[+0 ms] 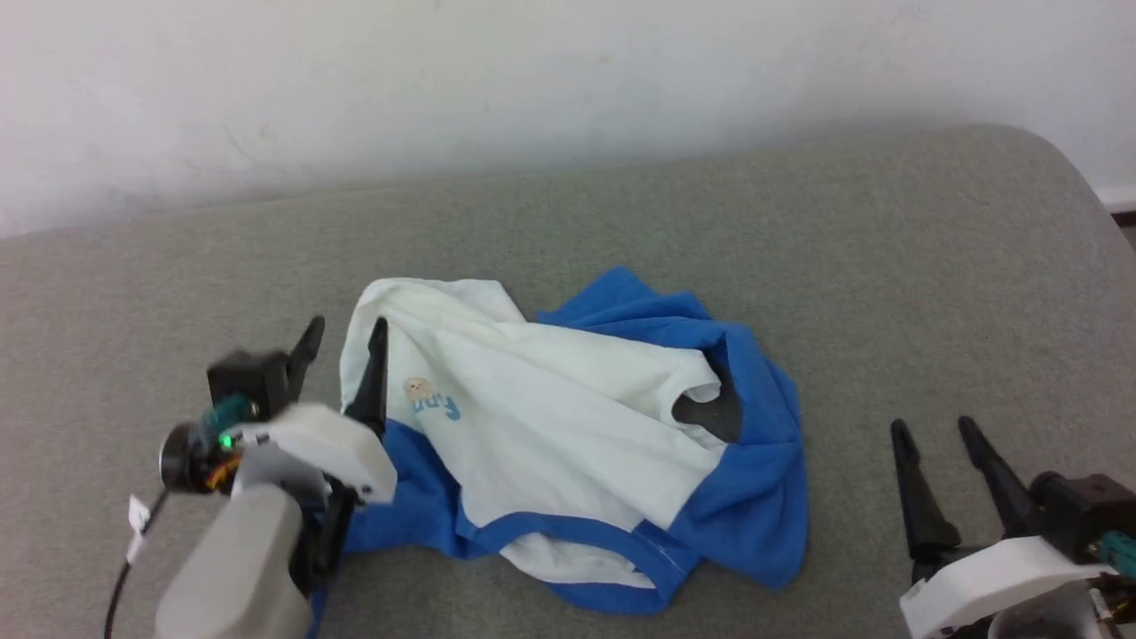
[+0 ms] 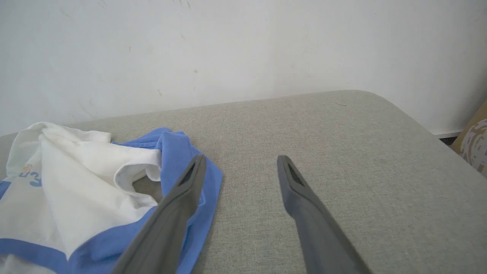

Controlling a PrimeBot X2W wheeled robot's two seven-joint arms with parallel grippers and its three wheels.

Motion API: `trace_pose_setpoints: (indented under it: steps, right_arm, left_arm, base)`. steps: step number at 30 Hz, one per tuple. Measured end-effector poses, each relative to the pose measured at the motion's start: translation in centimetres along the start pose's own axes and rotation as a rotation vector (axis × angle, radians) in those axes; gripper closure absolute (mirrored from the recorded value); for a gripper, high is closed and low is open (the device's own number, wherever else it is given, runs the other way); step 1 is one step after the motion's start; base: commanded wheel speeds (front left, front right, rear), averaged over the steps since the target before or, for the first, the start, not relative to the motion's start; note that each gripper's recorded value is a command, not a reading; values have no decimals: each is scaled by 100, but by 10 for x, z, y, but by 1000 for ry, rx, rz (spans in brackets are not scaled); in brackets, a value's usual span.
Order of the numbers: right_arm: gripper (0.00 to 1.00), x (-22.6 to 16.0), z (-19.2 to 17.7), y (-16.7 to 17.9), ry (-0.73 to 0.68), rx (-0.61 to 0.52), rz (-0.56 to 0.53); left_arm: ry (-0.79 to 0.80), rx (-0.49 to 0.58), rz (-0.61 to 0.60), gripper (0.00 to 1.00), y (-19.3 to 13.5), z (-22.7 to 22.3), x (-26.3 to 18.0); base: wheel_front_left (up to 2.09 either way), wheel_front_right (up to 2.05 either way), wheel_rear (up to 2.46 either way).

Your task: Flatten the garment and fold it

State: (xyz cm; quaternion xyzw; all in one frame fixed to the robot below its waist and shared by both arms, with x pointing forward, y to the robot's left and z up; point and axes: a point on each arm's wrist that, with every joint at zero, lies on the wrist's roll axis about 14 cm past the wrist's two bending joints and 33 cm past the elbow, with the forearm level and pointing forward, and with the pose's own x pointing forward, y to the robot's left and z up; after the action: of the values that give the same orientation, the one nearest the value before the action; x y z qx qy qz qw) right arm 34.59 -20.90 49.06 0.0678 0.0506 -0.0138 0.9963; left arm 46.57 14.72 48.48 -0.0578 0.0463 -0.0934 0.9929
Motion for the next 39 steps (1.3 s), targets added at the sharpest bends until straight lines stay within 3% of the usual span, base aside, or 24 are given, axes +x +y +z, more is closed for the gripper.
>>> trace_pose_setpoints:
  steps: [5, 15, 21, 22, 23, 28, 33, 39]
  right_arm:
    - [0, -2, -14, 22, 86, 0, 68]
    - [0, -21, -103, 43, 556, -16, 161]
    - [0, -17, -130, 57, 732, -24, 225]
    - [55, -17, -133, 58, 759, -23, 235]
    - [100, -16, -134, 59, 784, -31, 246]
    - [100, 2, -118, 61, 747, -20, 267]
    - [100, 58, -45, 23, 481, -89, 168]
    - [100, 104, 8, -11, 343, -147, 56]
  left_arm:
    - [-101, 5, 46, 0, -1, 16, -37]
    - [-200, -18, 150, 0, 0, 28, -105]
    - [-203, -28, 188, 0, 7, 26, -117]
    - [-204, -28, 194, 0, 8, 26, -118]
    - [-205, -26, 198, 0, 10, 26, -118]
    - [-205, -25, 217, 0, 14, 25, -118]
    - [-203, -29, 218, 0, 14, 23, -116]
    - [-181, -36, 215, 0, 14, 15, -111]
  base:
    - [0, 0, 0]
    - [0, 0, 0]
    - [0, 0, 0]
    - [0, 0, 0]
    - [0, 0, 0]
    - [0, 0, 0]
    - [0, 0, 0]
    - [0, 0, 0]
